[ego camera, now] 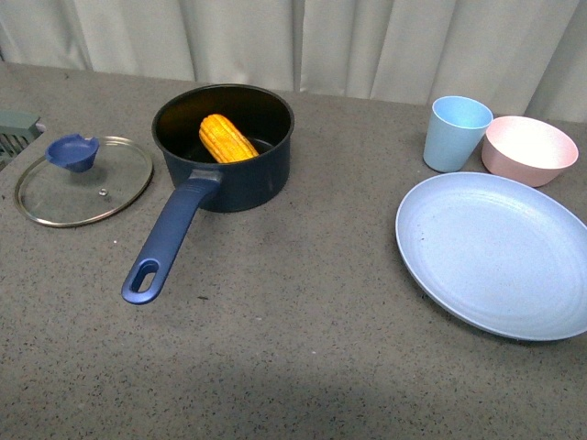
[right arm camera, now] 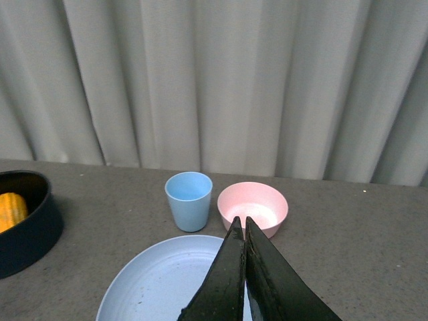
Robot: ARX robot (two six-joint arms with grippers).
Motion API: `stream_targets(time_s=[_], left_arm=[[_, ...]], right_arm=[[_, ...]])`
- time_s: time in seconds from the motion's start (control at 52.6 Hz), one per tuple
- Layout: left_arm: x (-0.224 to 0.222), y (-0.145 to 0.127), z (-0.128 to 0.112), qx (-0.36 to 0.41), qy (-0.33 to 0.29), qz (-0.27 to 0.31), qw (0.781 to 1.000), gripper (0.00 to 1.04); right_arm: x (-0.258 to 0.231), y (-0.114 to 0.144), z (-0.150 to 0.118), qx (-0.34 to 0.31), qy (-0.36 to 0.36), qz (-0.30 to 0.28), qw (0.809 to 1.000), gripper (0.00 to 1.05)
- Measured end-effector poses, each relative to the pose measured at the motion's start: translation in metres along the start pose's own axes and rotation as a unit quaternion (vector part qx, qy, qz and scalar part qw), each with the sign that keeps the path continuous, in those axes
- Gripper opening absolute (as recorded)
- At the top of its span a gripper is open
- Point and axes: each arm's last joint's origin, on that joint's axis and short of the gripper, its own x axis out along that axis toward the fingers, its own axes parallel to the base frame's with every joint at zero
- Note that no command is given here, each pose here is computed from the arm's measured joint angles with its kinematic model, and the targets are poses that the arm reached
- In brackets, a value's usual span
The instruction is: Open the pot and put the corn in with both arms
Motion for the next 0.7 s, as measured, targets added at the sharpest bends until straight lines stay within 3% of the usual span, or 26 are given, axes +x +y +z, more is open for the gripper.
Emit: stream_targets(time_s=[0.704], left_arm=[[0.000,0.000,0.000,0.000,0.000,0.000,1.000,0.98]], right_arm=[[-0.039,-0.007,0.005,0.000,-0.010,-0.007,1.000,0.01]])
